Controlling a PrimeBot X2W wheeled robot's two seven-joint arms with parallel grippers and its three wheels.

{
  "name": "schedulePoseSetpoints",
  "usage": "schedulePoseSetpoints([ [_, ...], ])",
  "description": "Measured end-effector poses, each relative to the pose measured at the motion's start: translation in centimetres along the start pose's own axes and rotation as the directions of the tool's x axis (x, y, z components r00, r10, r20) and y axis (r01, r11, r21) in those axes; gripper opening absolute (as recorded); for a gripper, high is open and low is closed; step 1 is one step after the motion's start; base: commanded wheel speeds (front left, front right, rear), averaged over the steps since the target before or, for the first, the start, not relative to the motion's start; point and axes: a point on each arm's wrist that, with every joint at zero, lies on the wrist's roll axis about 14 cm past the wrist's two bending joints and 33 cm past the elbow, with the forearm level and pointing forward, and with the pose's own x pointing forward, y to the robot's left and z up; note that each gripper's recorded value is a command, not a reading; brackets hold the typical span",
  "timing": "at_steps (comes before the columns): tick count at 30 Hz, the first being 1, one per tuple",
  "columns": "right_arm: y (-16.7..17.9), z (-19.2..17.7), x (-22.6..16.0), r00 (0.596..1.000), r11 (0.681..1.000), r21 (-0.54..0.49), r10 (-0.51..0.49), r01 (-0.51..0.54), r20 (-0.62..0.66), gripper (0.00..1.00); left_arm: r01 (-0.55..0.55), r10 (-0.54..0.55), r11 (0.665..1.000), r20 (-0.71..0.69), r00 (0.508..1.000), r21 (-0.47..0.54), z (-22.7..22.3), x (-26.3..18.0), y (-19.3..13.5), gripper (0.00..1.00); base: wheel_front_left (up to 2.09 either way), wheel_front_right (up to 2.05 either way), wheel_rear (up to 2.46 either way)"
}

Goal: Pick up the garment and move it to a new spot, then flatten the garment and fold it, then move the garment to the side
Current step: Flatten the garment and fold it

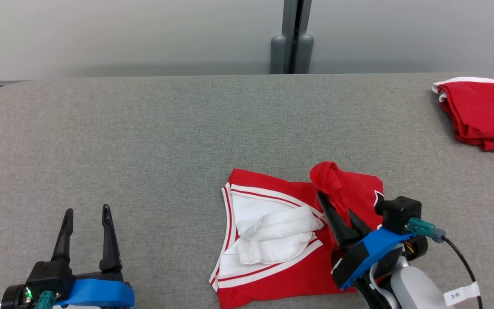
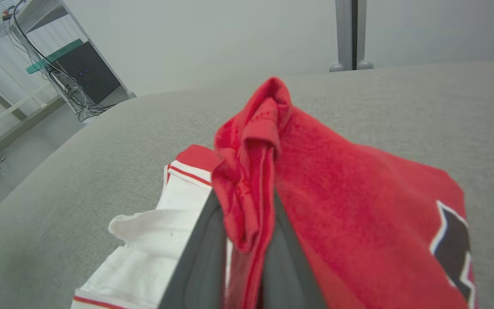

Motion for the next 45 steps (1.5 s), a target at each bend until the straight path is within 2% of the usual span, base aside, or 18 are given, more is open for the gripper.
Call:
schedulePoseSetpoints([
  [13,7.4,-2.0,3.0,0.977,0.977,0.050,0.208,-0.206,-0.048,0.00,-0.020,0.019,1.000,-0.013,1.000,-0.004,-0.3,-0.1,0.6,1.00,0.00,0.00,0.00],
  [19,9.0,-2.8,3.3,0.965,0.965,0.074,0.255,-0.251,-0.062,0.00,-0.031,0.031,1.000,-0.017,0.999,-0.006,-0.5,-0.3,0.9,1.00,0.00,0.00,0.00],
  [20,9.0,-2.8,3.4,0.965,0.965,0.077,0.256,-0.251,-0.060,0.17,-0.031,0.031,1.000,-0.017,0.999,-0.006,-0.4,-0.3,0.9,1.00,0.00,0.00,0.00],
  [21,9.0,-2.8,3.5,0.965,0.965,0.078,0.255,-0.251,-0.058,0.68,-0.030,0.030,1.000,-0.016,0.999,-0.006,-0.4,-0.3,0.9,1.00,0.00,0.00,0.00],
  [22,8.9,-3.0,3.5,0.965,0.965,0.081,0.254,-0.249,-0.065,1.00,-0.028,0.028,1.000,-0.016,0.999,-0.008,-0.4,-0.3,0.8,1.00,0.00,0.00,0.00],
  [28,8.6,-2.0,3.6,0.969,0.968,0.061,0.245,-0.243,-0.019,1.00,-0.010,0.010,1.000,-0.012,1.000,-0.017,-0.3,-0.2,0.2,1.00,0.00,0.00,0.00],
  [33,7.1,-0.1,3.3,0.978,0.979,-0.002,0.204,-0.204,0.051,1.00,0.021,-0.021,1.000,0.006,1.000,-0.021,0.2,0.1,-0.8,1.00,0.00,0.00,0.00],
  [39,1.7,3.3,1.3,0.984,0.994,-0.091,0.081,-0.067,0.157,1.00,0.066,-0.065,0.998,0.025,0.998,-0.023,0.8,0.3,-2.2,1.00,0.00,0.00,0.00],
  [45,-2.6,6.5,-2.3,0.961,0.989,-0.130,-0.038,0.077,0.275,1.00,0.102,-0.102,0.995,0.040,0.994,-0.013,1.3,0.3,-3.4,1.00,0.00,0.00,0.00],
])
